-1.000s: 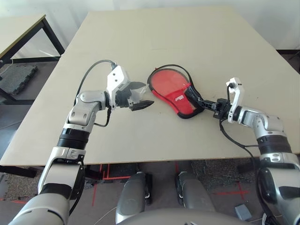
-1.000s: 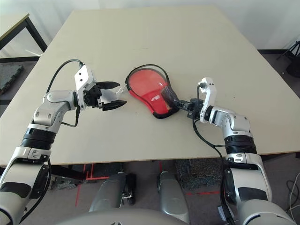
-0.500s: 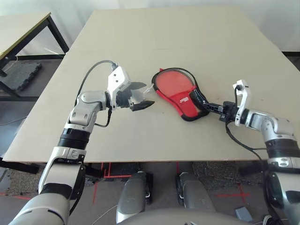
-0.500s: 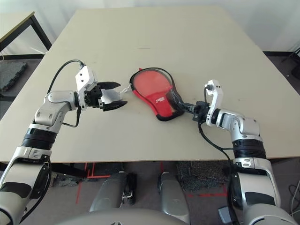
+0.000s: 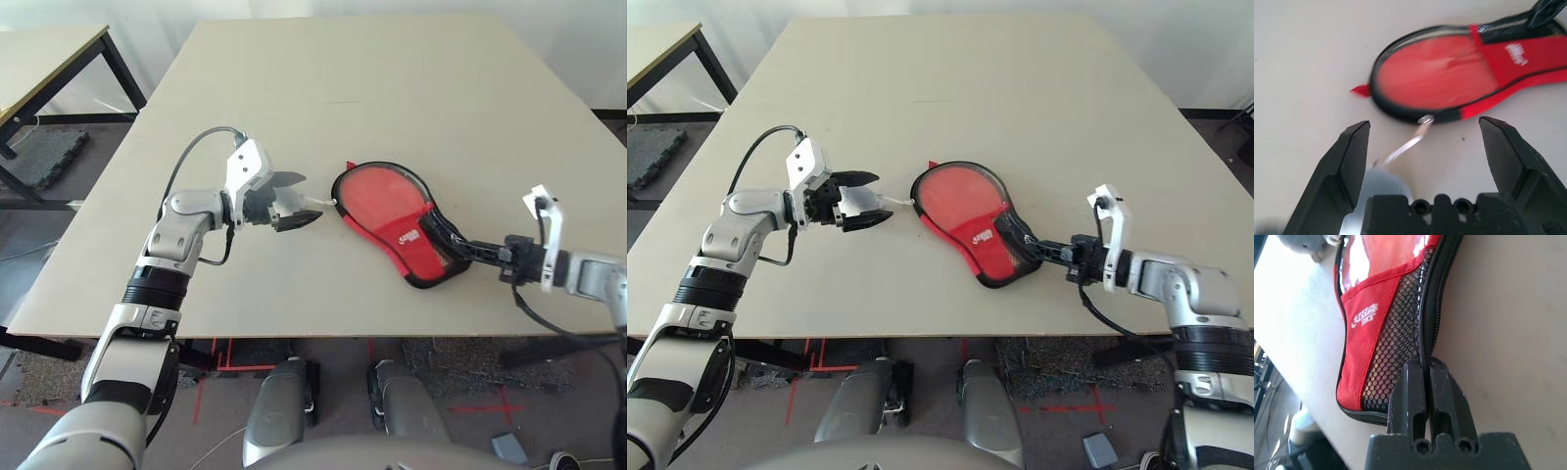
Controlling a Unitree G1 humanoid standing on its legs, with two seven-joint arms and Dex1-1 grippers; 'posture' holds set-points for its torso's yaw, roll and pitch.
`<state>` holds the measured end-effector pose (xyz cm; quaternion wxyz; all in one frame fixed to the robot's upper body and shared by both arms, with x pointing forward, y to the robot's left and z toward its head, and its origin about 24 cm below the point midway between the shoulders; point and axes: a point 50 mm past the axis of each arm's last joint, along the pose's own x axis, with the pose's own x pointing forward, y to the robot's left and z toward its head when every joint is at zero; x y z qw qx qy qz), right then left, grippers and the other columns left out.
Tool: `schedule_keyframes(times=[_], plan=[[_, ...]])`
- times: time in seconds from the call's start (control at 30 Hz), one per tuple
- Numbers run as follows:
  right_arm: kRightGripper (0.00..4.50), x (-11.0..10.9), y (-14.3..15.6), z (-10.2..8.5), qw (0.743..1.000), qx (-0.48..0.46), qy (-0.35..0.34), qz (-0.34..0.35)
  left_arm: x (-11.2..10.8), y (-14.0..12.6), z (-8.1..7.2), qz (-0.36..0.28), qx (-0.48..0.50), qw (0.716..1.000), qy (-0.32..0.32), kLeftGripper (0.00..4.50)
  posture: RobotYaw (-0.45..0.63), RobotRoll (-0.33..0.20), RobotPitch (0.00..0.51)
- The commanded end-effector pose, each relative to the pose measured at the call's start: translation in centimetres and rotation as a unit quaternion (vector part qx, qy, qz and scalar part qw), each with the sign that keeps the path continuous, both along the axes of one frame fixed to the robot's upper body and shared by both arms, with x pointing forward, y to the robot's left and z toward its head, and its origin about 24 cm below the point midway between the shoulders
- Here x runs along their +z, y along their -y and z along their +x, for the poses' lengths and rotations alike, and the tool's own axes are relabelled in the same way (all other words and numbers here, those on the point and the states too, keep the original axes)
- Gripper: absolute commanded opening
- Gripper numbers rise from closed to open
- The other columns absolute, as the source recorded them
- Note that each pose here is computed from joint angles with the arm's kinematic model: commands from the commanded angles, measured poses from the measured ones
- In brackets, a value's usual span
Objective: Store the ping-pong paddle in its case and zip it.
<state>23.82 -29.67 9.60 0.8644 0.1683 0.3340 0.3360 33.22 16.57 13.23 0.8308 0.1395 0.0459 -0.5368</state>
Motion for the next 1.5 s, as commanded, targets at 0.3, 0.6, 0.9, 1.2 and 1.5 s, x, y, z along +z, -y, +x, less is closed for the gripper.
schedule_keyframes(times=[0.3, 0.6, 0.9, 1.2, 1.5], plan=[[0.01, 0.4, 0.8, -3.6, 0.998, 0.032, -0.047, 0.006, -0.2, 0.3, 0.1, 0.016, -0.014, 1.000, -0.001, 4.50, -0.01, 0.000, 0.115], [0.01, -0.1, 1.5, -5.3, 0.996, 0.035, -0.077, -0.014, -0.1, 0.1, 0.3, 0.020, -0.014, 1.000, 0.002, 4.50, -0.01, 0.000, 0.105], [1.12, 0.3, 2.7, -5.7, 0.996, 0.038, -0.064, -0.054, -0.1, 0.0, 0.4, 0.023, -0.014, 1.000, 0.002, 4.50, -0.02, 0.000, 0.108], [4.47, 3.7, 4.4, -3.0, 0.993, 0.024, 0.031, -0.108, -0.2, -0.2, 0.3, 0.025, -0.008, 1.000, 0.000, 4.50, -0.01, 0.000, 0.110], [4.47, 5.9, -1.9, 2.7, 0.974, 0.097, 0.168, -0.115, 0.0, -0.1, 0.2, 0.024, -0.008, 1.000, 0.000, 4.50, 0.00, 0.000, 0.108]])
